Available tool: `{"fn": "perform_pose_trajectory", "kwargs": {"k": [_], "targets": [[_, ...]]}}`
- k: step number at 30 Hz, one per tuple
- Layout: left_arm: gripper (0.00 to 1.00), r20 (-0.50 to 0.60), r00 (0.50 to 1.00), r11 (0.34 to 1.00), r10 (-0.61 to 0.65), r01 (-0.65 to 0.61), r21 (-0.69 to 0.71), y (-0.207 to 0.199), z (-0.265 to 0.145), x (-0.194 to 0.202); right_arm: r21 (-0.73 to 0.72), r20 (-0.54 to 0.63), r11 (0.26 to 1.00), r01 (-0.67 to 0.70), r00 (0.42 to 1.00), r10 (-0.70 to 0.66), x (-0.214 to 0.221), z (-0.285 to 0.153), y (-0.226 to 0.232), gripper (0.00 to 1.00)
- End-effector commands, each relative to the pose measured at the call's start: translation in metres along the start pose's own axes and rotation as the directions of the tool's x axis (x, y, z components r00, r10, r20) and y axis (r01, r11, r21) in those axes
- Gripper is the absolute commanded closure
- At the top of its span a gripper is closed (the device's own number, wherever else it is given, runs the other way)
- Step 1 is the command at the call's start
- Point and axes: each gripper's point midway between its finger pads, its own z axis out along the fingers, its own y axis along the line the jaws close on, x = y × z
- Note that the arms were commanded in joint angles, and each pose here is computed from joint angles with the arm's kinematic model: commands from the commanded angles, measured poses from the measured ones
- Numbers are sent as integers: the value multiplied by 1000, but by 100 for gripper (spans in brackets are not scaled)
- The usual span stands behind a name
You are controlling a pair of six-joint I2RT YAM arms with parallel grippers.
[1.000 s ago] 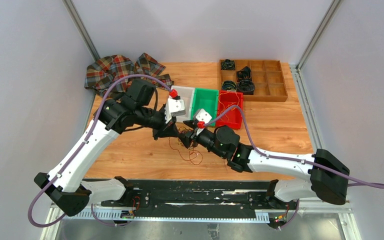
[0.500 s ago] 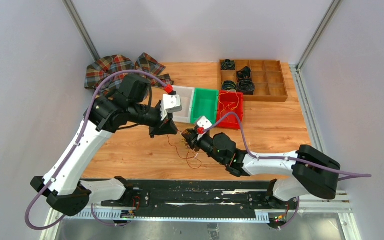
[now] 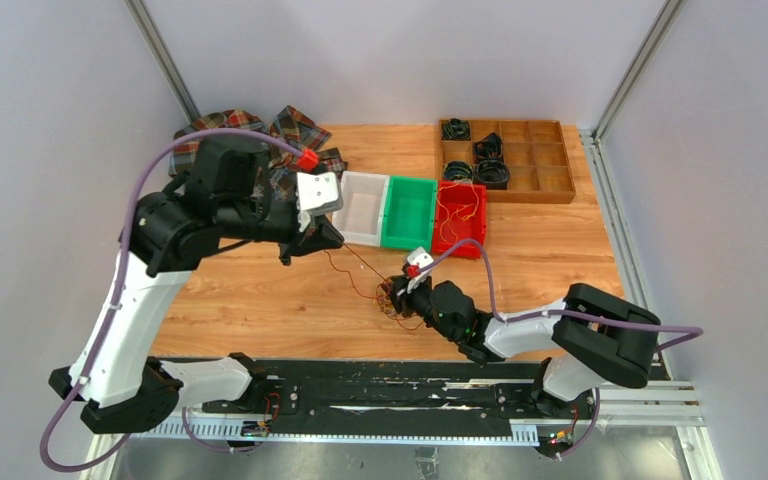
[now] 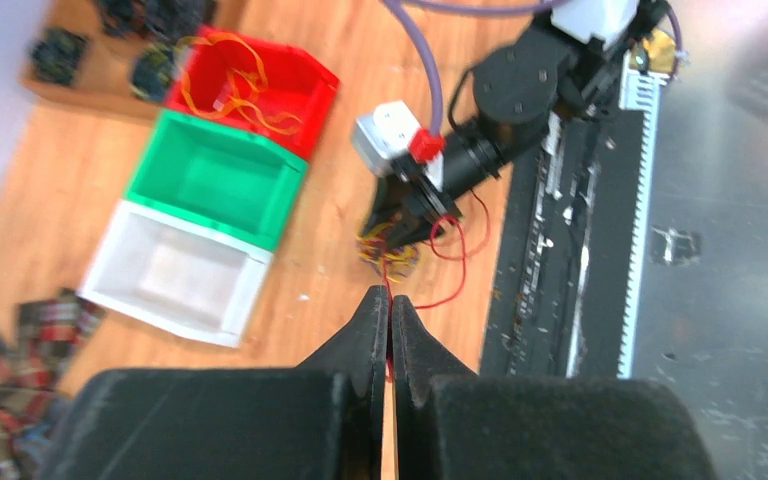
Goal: Untangle the cables
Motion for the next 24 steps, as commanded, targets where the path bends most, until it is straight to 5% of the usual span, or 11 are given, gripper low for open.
{"fn": "perform_pose_trajectory", "kwargs": {"k": [1, 11, 24], "targets": [[100, 127, 978, 980, 165, -148, -136, 7, -38, -54, 101, -141, 995, 14, 990, 0, 52, -12, -28, 71], [100, 126, 904, 813, 409, -299, -499, 52, -108, -124, 116, -183, 993, 13, 983, 9, 73, -17, -32, 60], [100, 80, 768, 351, 636, -194, -916, 92, -223, -197, 126, -191, 992, 25, 981, 0, 76, -19, -35, 52]]}}
